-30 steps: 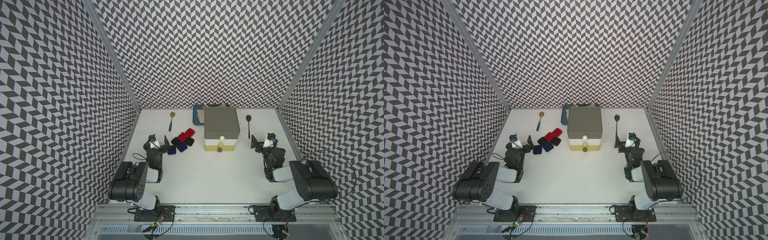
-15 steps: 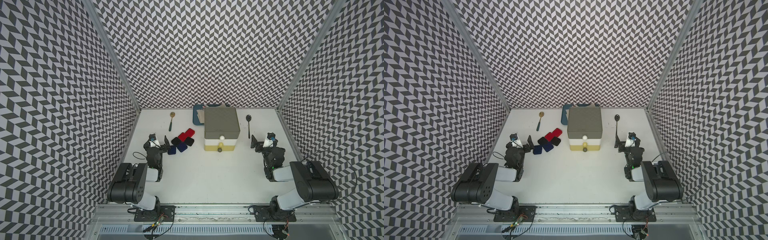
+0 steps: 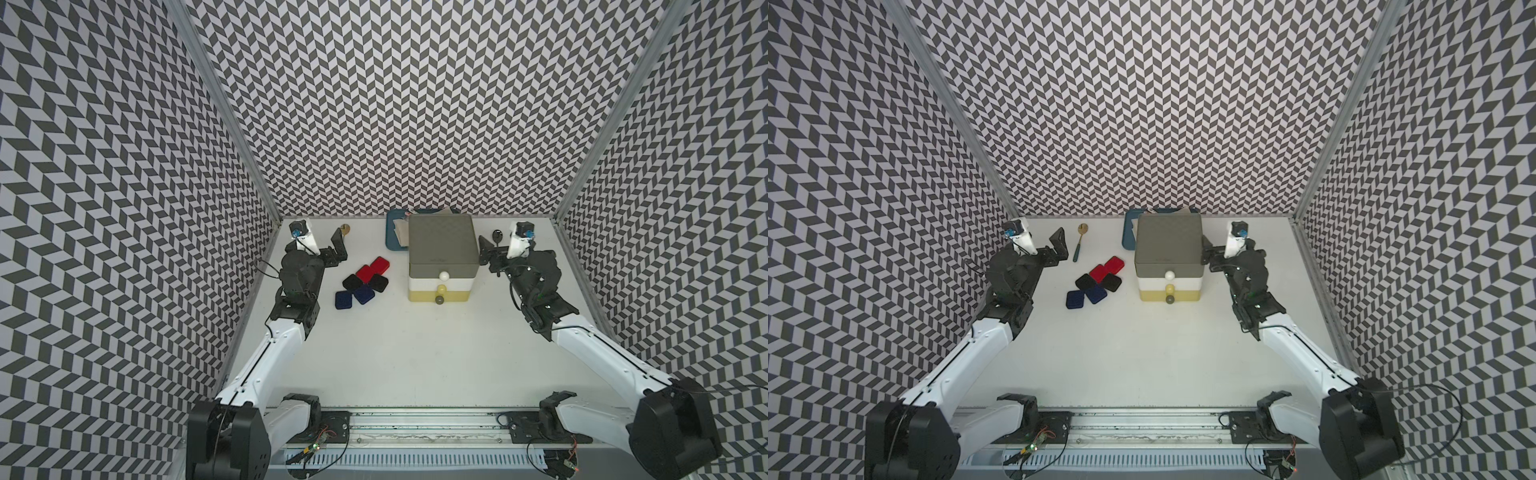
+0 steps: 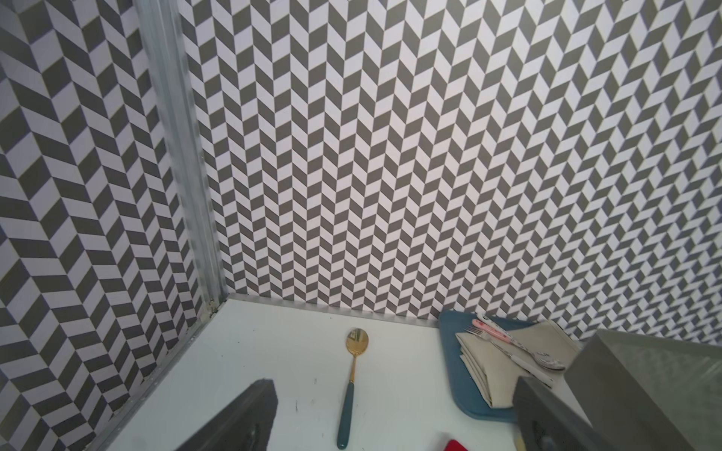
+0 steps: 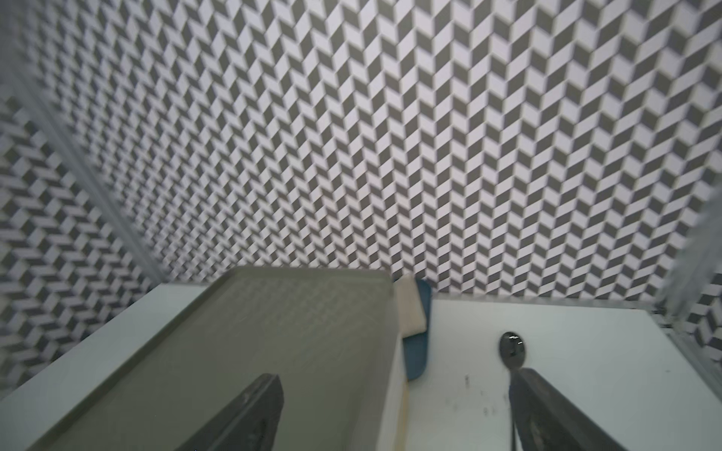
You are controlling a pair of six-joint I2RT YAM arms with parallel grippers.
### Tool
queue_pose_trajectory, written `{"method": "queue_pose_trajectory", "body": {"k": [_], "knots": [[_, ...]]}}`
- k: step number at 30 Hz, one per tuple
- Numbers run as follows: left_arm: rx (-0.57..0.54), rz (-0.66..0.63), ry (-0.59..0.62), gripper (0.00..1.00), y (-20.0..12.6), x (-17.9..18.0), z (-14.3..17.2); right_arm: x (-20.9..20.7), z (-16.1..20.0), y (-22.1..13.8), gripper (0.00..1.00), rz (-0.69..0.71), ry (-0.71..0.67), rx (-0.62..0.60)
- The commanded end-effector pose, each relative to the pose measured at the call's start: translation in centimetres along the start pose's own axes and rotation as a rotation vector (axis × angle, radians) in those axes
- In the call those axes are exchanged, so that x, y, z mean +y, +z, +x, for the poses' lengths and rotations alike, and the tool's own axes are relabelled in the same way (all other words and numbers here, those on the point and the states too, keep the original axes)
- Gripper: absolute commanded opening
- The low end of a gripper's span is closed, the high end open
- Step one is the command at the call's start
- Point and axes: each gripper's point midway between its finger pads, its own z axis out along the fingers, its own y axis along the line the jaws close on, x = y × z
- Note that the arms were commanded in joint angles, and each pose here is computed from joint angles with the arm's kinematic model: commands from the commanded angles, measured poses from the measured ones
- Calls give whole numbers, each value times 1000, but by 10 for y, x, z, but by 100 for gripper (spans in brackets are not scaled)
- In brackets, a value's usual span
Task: Place the brooch boxes into the drawer by color
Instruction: Open the drawer in the storage box.
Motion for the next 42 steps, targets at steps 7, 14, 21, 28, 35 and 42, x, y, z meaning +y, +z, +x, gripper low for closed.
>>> {"method": "queue_pose_trajectory", "body": {"k": [7,14,21,28,35,42], "knots": [[196,50,22,100,-19,-4,46,61,58,-35,82,-65,145,309],[226,90,-20,100,-13,-11,50,97,68,-40,79,-64,187,413],[223,85,-31,100,-15,-9,50,99,89,-54,79,-46,228,453],[228,84,-34,100,-15,-8,52,91,83,-41,80,21,220,411],[232,81,-33,100,-16,-8,52,102,85,-29,80,14,209,438],[233,80,-36,100,-16,-8,52,105,88,-19,79,23,206,439]]}}
